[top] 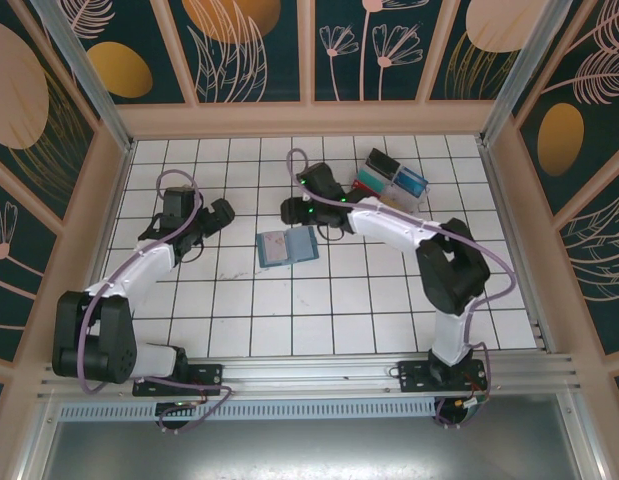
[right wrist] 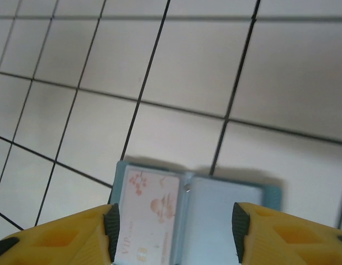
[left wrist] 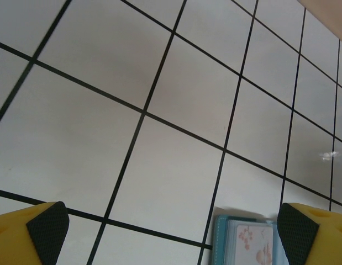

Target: Take the credit cards out of the card holder

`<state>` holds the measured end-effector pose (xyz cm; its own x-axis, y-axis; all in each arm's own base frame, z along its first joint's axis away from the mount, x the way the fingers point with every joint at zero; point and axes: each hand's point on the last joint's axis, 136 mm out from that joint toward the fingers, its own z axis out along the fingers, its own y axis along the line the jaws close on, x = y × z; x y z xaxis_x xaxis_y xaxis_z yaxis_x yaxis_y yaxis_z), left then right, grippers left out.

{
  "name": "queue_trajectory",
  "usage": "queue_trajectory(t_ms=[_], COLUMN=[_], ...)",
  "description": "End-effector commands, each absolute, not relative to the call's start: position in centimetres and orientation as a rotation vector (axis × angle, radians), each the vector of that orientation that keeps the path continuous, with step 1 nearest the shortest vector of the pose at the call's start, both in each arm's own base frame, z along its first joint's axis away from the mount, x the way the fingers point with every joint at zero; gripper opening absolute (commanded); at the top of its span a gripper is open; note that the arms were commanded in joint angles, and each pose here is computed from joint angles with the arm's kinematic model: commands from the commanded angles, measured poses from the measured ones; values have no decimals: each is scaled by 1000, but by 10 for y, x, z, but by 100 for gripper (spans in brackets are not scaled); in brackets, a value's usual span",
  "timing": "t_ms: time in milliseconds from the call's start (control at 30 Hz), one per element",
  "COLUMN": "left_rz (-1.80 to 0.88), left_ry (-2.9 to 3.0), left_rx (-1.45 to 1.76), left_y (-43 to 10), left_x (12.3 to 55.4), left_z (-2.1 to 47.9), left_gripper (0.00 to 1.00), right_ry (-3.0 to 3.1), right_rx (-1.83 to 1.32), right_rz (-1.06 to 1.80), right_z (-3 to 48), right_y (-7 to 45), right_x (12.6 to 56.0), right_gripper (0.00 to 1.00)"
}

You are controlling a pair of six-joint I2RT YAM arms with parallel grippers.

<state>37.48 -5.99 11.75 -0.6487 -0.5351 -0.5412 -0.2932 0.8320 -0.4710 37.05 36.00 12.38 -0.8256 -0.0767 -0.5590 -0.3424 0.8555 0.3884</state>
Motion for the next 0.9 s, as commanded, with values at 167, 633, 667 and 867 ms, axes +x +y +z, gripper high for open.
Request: queue_trajectory(t_ms=[167,633,667,867], left_rz=[-370,-451,-459,-528], left_ry=[2290,2218,2222,2265], left_rx=[-715,-738,-738,-736], left_y=[-42,-47,-48,-60], left_x=[370,374,374,374], left_z=[116,136,135,121], left_gripper=[99,99,99,99], right_ry=[2562,2569,2572,2602], right_rx=[-195,-335,-336,-364], right_rz=[596,467,457,442], right_z=[101,87,89,87], right_y=[385,381,379,377], right_x=[368,364,363,352], right_gripper=[64,69,69,68])
